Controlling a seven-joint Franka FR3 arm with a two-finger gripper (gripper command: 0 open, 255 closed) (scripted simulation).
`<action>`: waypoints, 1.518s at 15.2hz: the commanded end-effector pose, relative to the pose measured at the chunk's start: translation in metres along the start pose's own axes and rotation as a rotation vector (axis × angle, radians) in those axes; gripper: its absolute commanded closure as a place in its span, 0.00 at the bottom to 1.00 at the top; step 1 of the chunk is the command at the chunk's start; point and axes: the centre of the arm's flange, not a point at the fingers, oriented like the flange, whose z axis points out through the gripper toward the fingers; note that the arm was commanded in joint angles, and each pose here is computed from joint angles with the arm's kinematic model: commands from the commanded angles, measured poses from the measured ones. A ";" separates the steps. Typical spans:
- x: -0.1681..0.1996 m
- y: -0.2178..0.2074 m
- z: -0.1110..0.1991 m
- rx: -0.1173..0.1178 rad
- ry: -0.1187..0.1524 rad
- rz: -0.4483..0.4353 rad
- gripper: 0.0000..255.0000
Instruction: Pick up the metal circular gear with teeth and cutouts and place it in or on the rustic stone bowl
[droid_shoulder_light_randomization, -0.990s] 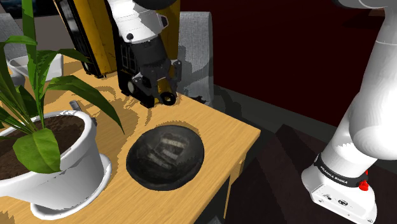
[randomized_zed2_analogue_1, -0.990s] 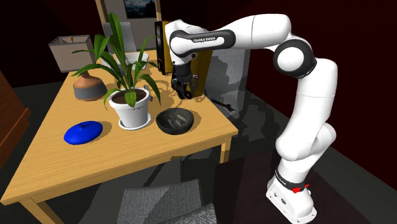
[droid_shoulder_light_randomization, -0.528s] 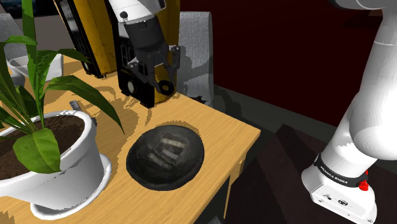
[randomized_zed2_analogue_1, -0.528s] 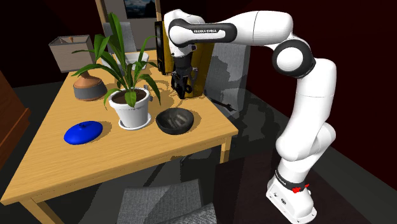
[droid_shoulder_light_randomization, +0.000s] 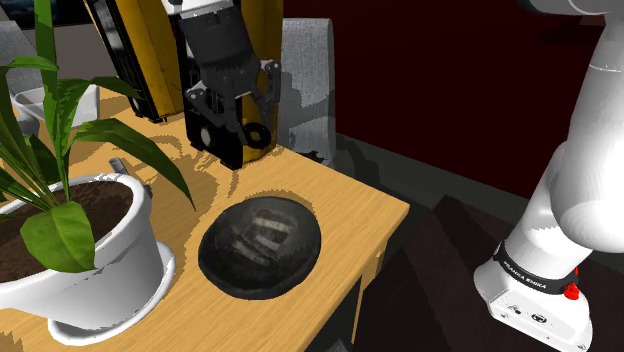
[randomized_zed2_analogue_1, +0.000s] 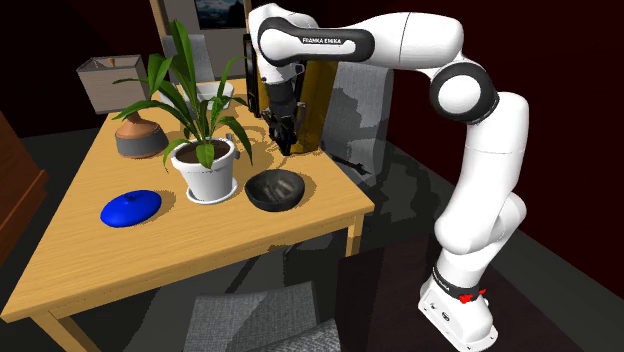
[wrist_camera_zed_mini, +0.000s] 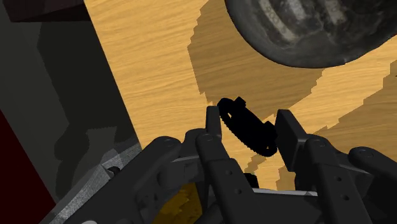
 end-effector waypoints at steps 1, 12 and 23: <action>-0.024 -0.009 -0.002 0.000 0.000 0.001 1.00; -0.108 -0.050 0.011 0.000 0.000 0.001 1.00; -0.104 -0.060 0.070 0.000 0.000 0.001 1.00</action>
